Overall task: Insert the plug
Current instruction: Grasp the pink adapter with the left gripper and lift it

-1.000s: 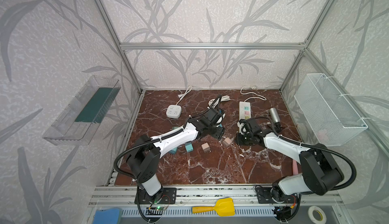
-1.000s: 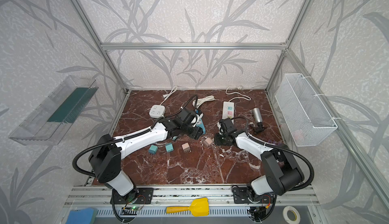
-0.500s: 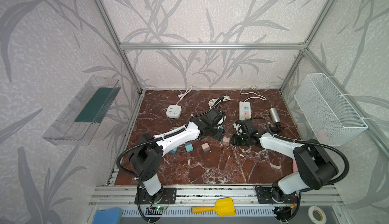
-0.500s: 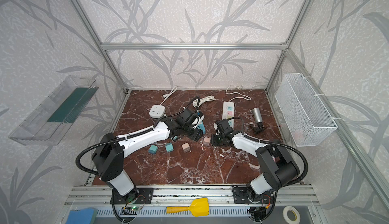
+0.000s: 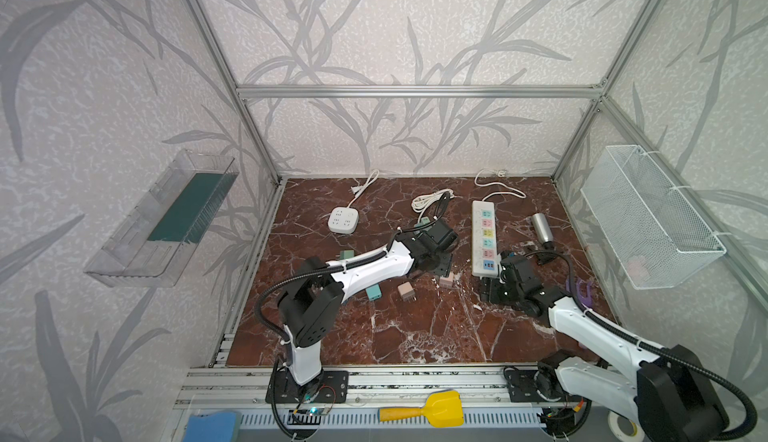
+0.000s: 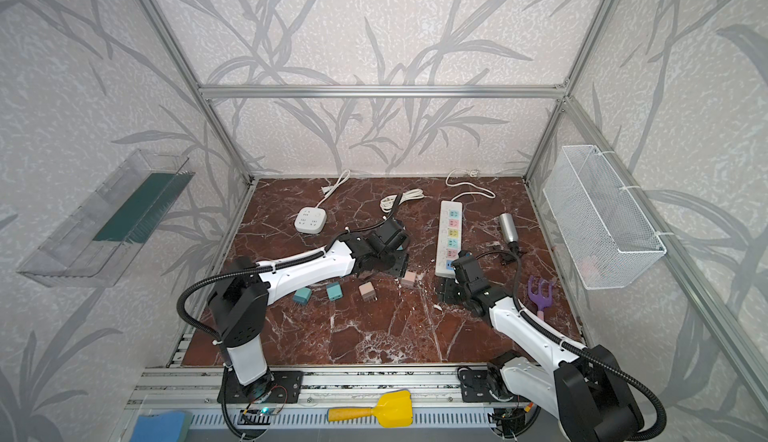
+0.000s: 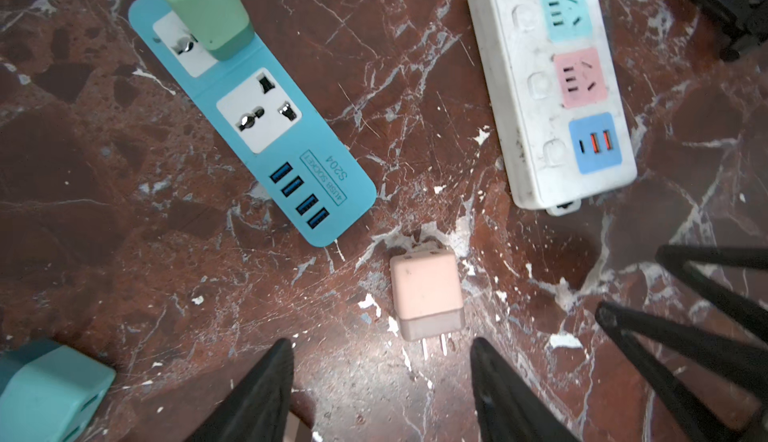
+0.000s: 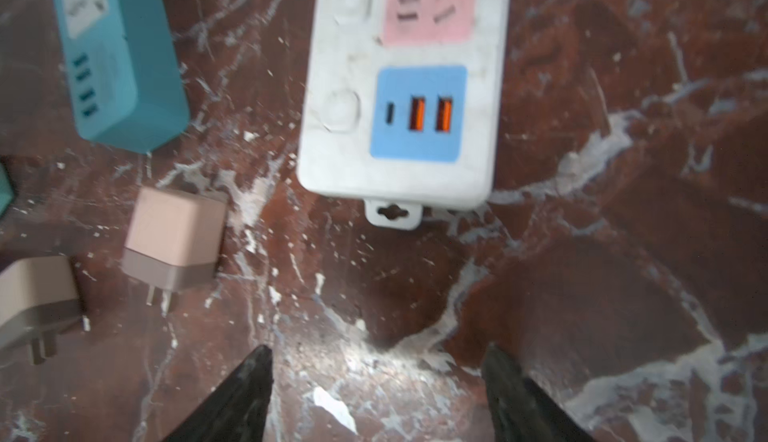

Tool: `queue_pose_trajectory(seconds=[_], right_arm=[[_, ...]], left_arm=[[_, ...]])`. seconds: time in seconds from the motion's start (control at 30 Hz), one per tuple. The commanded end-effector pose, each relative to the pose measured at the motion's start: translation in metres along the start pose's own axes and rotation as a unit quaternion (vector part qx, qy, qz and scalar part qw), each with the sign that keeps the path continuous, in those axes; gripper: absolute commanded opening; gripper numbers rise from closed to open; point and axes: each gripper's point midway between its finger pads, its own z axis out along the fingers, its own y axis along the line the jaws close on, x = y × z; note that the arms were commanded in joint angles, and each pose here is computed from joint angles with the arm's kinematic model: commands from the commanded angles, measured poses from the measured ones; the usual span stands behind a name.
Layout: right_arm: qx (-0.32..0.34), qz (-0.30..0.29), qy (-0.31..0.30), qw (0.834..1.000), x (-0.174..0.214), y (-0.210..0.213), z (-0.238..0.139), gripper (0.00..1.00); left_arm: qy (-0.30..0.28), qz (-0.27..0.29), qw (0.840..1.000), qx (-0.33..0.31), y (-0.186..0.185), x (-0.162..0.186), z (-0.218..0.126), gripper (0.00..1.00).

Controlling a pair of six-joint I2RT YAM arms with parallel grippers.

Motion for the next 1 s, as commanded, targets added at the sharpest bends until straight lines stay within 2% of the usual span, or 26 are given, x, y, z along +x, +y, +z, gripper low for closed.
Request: queue_pose_trajectory(seconds=[0.0, 0.17, 0.43, 0.63, 0.97], right_arm=[[-0.004, 0.027, -0.042, 0.999, -0.019, 0.001, -0.013, 0.79], [-0.006, 0.028, -0.057, 0.998, -0.021, -0.002, -0.019, 0.81], [-0.027, 0.029, -0.075, 0.996, -0.019, -0.003, -0.026, 0.82], [-0.031, 0.032, -0.077, 0.996, -0.019, -0.004, -0.028, 0.82], [-0.035, 0.042, -0.082, 0.995, -0.020, -0.006, -0.027, 0.82]], left_arm=[[-0.003, -0.044, 0.998, -0.038, -0.005, 0.001, 0.013, 0.68], [0.019, -0.037, 0.997, -0.061, -0.018, 0.014, 0.033, 0.68], [0.031, -0.018, 0.993, -0.112, -0.014, 0.026, 0.050, 0.68], [0.067, -0.002, 0.991, -0.116, -0.019, 0.042, 0.066, 0.62], [0.088, 0.018, 0.989, -0.116, -0.020, 0.053, 0.070, 0.56]])
